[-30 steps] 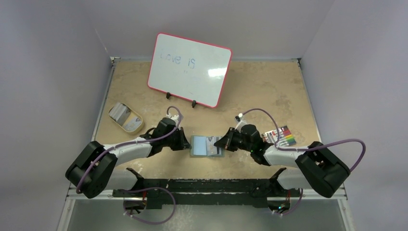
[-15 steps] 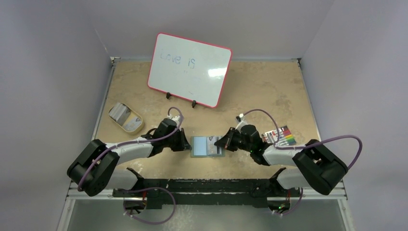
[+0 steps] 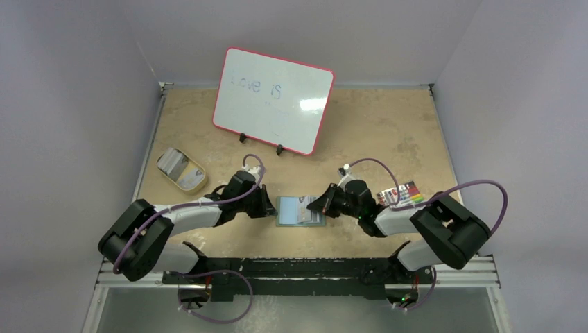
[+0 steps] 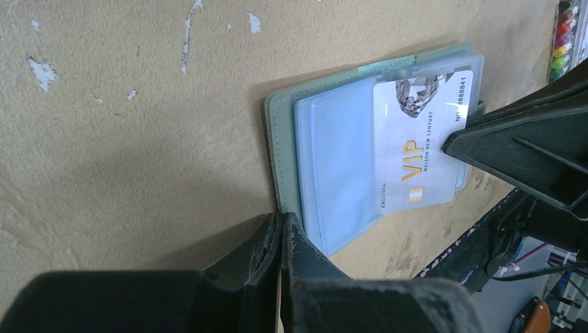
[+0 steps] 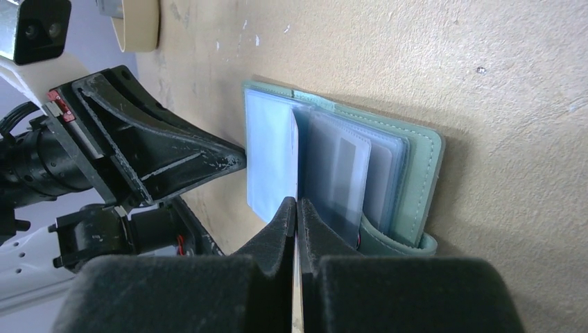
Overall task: Put the credit cards into the card holder
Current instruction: Insert the credit card into the card holder.
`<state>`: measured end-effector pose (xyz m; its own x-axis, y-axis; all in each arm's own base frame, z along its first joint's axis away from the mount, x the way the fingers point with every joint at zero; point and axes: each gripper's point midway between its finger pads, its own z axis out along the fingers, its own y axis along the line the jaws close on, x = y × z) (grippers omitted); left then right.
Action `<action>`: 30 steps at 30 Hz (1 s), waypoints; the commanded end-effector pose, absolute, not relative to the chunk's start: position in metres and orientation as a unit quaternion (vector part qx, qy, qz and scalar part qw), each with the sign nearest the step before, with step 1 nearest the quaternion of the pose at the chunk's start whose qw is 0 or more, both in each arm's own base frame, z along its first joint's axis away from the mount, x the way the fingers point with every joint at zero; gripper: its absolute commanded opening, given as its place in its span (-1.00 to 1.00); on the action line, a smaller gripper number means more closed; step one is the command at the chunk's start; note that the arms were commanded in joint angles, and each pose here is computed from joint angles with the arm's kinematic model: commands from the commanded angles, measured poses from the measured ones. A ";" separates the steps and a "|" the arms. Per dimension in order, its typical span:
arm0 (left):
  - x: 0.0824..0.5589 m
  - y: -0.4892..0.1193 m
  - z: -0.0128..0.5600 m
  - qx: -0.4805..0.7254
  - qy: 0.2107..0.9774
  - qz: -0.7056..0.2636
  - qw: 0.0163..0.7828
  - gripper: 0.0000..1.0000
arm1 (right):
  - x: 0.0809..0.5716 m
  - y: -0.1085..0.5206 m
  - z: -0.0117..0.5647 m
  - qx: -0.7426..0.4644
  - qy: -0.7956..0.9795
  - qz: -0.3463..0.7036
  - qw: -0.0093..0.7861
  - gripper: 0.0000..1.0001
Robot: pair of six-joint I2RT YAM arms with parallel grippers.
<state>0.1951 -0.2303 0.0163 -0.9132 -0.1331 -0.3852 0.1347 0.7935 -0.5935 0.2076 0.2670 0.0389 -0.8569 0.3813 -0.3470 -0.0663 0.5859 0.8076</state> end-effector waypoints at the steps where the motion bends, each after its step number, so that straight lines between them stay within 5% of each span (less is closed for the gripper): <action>1: 0.192 -0.230 0.010 0.001 0.926 -0.317 0.206 -1.00 | 0.212 0.273 0.046 0.091 0.842 0.467 0.255 -1.00; 15: 0.192 -0.238 0.017 -0.007 0.921 -0.326 0.213 -1.00 | 0.222 0.281 0.045 0.084 0.841 0.466 0.261 -0.90; 24: 0.194 -0.239 0.016 -0.009 0.920 -0.325 0.218 -1.00 | 0.227 0.256 0.034 0.056 0.895 0.351 0.270 -0.23; 30: 0.197 -0.243 0.015 -0.008 0.919 -0.329 0.216 -1.00 | 0.235 0.254 0.041 0.046 0.899 0.330 0.284 -0.09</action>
<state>0.1929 -0.2407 0.0160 -0.9112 -0.1547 -0.3819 0.1240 0.7809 -0.6122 0.2316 0.2616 0.0440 -0.8399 0.3099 -0.4456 -0.0962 0.7230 0.6841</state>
